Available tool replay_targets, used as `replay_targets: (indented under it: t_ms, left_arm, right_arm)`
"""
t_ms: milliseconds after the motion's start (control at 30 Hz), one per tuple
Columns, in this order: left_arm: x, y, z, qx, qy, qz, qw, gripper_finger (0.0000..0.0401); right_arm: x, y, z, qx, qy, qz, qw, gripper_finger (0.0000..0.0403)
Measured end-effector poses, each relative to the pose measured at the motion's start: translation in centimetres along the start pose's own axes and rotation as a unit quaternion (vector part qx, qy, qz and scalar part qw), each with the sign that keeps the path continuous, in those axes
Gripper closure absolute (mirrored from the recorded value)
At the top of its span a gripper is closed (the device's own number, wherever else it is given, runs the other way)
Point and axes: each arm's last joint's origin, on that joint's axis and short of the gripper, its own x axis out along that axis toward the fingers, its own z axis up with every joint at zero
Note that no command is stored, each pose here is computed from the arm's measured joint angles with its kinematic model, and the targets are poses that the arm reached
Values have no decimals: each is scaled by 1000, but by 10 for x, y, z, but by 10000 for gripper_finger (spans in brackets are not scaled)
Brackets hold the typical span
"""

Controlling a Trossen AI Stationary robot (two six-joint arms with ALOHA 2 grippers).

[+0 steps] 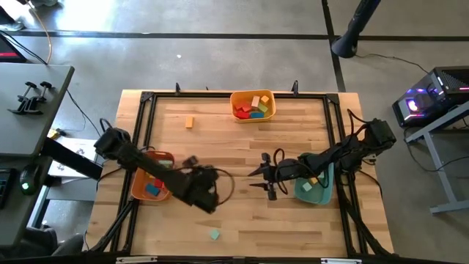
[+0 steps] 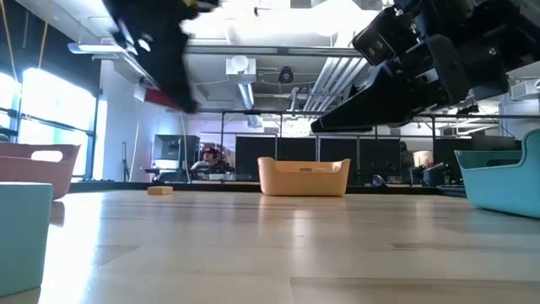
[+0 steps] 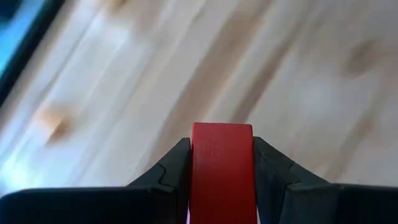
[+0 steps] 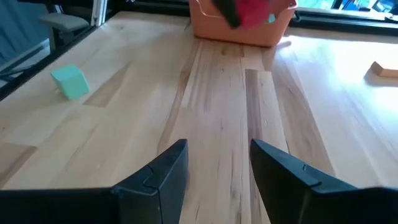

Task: Sort blocks by size
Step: Put the red medium block into the orange bin, then put the light blue small block into the green bin

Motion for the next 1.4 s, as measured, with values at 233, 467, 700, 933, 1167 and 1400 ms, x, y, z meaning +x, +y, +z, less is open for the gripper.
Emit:
replay_targets:
  t_ms: [233, 467, 700, 933, 1167, 1400]
  left_arm:
    - [-35, 24, -43, -71, 160, 117, 978, 303]
    - [-49, 45, -91, -199, 207, 133, 949, 303]
    - [-35, 75, -130, -306, 201, 73, 928, 303]
    - [-3, 95, -154, -335, 211, 61, 916, 265]
    - [-5, 101, -152, -328, 212, 83, 917, 199]
    - [-21, 92, -134, -310, 180, 5, 934, 183]
  right_arm:
    - [0, 0, 0, 0, -3, 0, 1000, 231]
    - [1, 1, -2, 2, 1, 4, 1000, 231]
    - [1, 1, -2, -4, 2, 4, 1000, 231]
    - [1, 1, -2, -10, 2, 5, 1000, 231]
    - [1, 2, -2, -11, 1, 6, 1000, 231]
    - [1, 1, -2, -16, 1, 6, 1000, 231]
